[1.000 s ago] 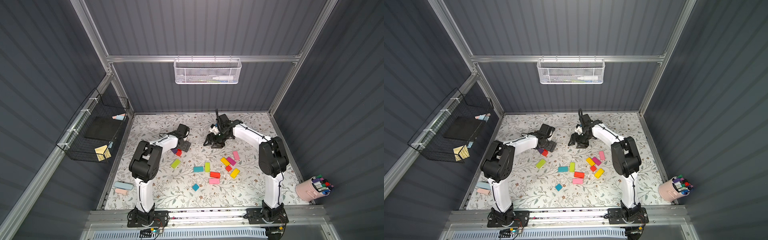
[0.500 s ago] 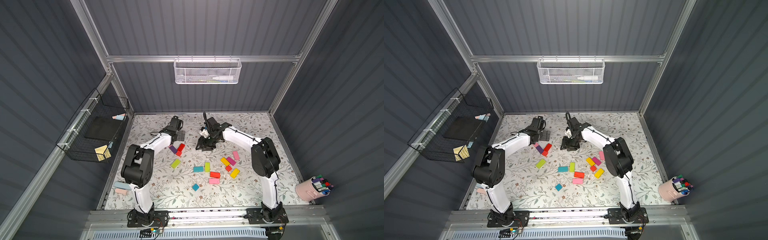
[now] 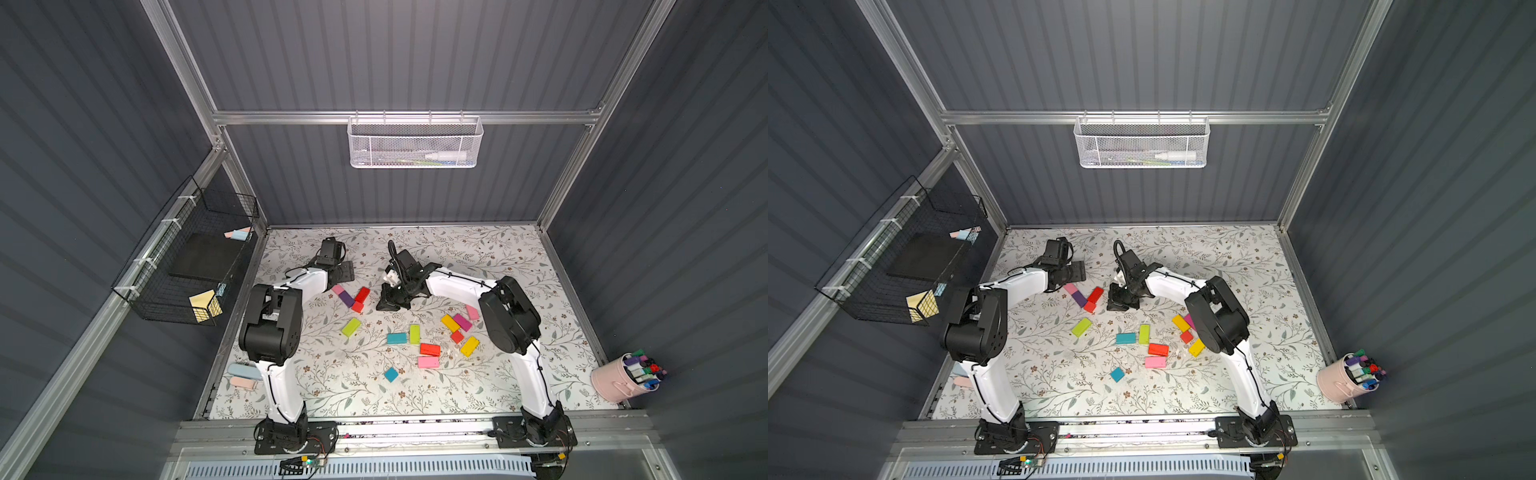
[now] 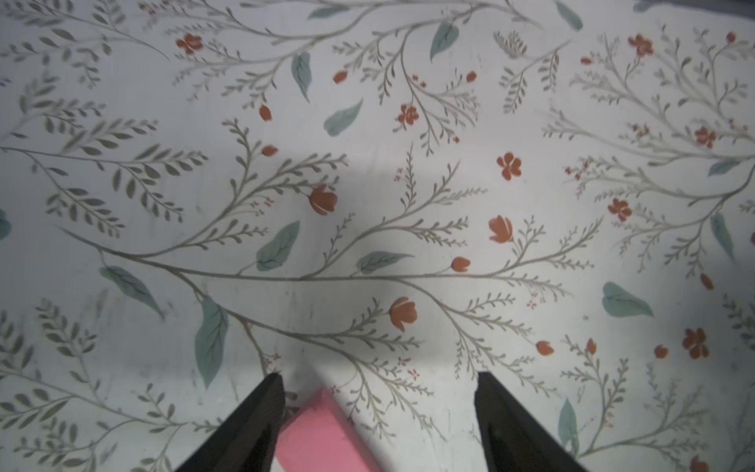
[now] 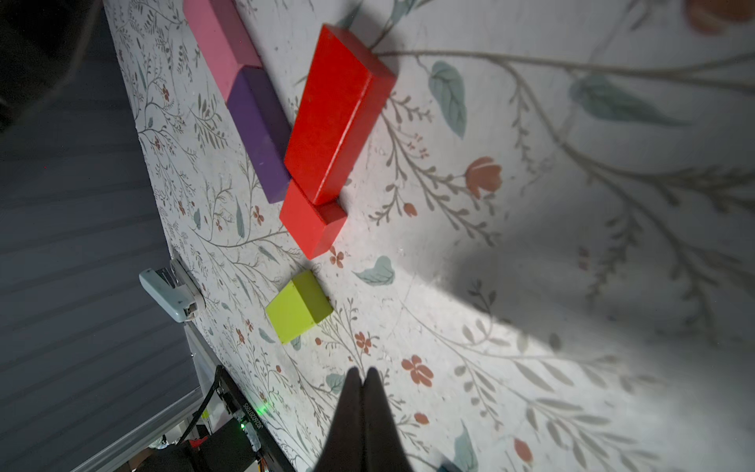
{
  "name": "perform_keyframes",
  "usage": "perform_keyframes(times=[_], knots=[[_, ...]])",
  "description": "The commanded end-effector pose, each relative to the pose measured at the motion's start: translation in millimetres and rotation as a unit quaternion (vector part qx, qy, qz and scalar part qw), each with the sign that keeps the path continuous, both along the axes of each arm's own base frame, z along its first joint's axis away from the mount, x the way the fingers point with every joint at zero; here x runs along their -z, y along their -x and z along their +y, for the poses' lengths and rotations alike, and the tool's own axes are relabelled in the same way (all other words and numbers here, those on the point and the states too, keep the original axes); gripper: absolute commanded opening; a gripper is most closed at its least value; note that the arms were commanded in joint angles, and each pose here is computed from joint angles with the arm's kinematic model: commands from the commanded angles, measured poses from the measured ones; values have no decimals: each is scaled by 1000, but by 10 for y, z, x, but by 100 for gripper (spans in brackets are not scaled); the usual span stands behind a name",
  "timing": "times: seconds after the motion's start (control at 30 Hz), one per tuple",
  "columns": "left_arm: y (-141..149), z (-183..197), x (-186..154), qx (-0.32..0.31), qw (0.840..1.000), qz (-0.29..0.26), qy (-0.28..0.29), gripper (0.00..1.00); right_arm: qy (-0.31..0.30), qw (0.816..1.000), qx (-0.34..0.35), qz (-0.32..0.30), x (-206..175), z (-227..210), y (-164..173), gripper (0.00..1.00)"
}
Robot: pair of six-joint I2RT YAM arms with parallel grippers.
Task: Assemble the letter v with building blocks
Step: Adjust the building block at the center of the board.
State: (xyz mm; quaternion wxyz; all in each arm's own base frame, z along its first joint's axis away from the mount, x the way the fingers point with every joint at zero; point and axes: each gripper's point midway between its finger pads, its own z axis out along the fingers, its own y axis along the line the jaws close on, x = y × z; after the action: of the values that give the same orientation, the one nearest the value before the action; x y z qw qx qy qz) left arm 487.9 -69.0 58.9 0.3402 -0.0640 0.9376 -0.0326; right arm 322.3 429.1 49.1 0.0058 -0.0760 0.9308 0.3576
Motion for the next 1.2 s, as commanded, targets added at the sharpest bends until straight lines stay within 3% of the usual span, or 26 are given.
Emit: perform_keyframes(times=[0.0, 0.47, 1.17], knots=[[56, 94, 119, -22, 999, 4, 25, 73, -11, 1000, 21, 11, 50, 210, -24, 0], [111, 138, 307, -31, 999, 19, 38, 73, -7, 997, 56, 43, 277, 352, -162, 0], [93, 309, 295, -56, 998, 17, 33, 77, -18, 995, 61, 76, 401, 454, -131, 0]])
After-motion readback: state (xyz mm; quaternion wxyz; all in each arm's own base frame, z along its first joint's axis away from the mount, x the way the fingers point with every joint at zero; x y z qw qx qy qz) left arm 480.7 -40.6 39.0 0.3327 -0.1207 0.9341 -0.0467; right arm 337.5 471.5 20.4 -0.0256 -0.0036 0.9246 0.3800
